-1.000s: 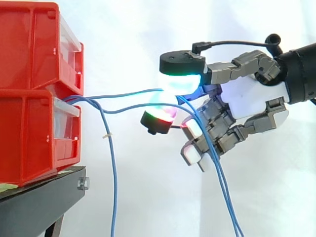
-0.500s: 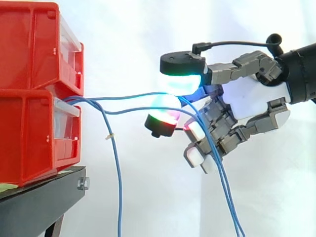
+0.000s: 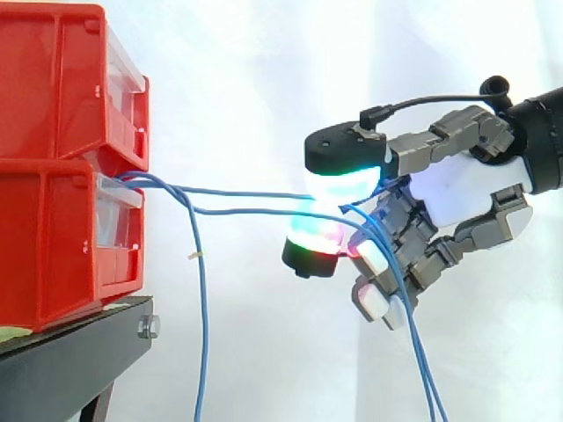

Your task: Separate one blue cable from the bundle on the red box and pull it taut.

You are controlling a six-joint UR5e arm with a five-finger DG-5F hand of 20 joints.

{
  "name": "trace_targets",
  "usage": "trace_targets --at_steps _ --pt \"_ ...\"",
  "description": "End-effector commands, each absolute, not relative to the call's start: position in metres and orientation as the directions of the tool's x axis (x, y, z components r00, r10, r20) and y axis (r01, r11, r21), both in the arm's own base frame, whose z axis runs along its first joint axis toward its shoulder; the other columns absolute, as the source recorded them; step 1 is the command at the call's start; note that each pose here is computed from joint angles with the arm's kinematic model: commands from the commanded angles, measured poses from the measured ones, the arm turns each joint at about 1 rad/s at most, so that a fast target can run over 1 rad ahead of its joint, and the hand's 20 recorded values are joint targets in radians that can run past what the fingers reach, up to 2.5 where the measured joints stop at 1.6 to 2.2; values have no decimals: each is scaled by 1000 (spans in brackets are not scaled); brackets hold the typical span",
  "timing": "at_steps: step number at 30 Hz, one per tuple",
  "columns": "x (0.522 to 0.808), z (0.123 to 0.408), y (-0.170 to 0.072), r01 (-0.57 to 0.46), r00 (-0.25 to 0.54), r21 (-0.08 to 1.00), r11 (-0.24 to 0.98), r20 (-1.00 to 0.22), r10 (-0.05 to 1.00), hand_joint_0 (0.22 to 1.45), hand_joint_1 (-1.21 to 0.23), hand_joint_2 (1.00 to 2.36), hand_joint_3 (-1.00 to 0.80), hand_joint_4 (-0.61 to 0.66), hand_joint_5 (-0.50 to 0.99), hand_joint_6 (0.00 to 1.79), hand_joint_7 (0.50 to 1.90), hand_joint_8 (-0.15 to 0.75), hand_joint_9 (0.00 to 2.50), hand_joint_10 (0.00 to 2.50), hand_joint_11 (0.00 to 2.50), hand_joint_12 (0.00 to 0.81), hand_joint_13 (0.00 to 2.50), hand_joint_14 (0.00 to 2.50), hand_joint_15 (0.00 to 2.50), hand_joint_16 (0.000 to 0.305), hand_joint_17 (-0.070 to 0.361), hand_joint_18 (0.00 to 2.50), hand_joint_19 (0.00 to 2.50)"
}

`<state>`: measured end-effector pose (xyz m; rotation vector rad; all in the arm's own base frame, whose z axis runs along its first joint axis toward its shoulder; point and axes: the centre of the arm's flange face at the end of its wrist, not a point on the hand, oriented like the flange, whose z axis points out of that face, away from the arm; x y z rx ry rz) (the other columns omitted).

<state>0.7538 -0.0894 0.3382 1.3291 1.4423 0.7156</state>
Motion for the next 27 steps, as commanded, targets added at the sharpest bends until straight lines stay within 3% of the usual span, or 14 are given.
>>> trace_targets --at_steps 1,13,27 --pt "754 337 -90 362 112 906 220 -277 954 626 -789 1024 -186 76 -101 947 951 212 1061 20 523 265 839 20 477 40 91 679 579" --pt "754 340 -90 361 109 902 238 -295 949 612 -759 1024 -192 35 -100 938 958 181 711 6 149 284 662 11 243 40 89 470 399" --pt "752 329 -87 382 90 887 261 -317 944 609 -754 1025 -198 19 -101 935 944 174 657 6 151 269 626 13 291 41 93 419 404"
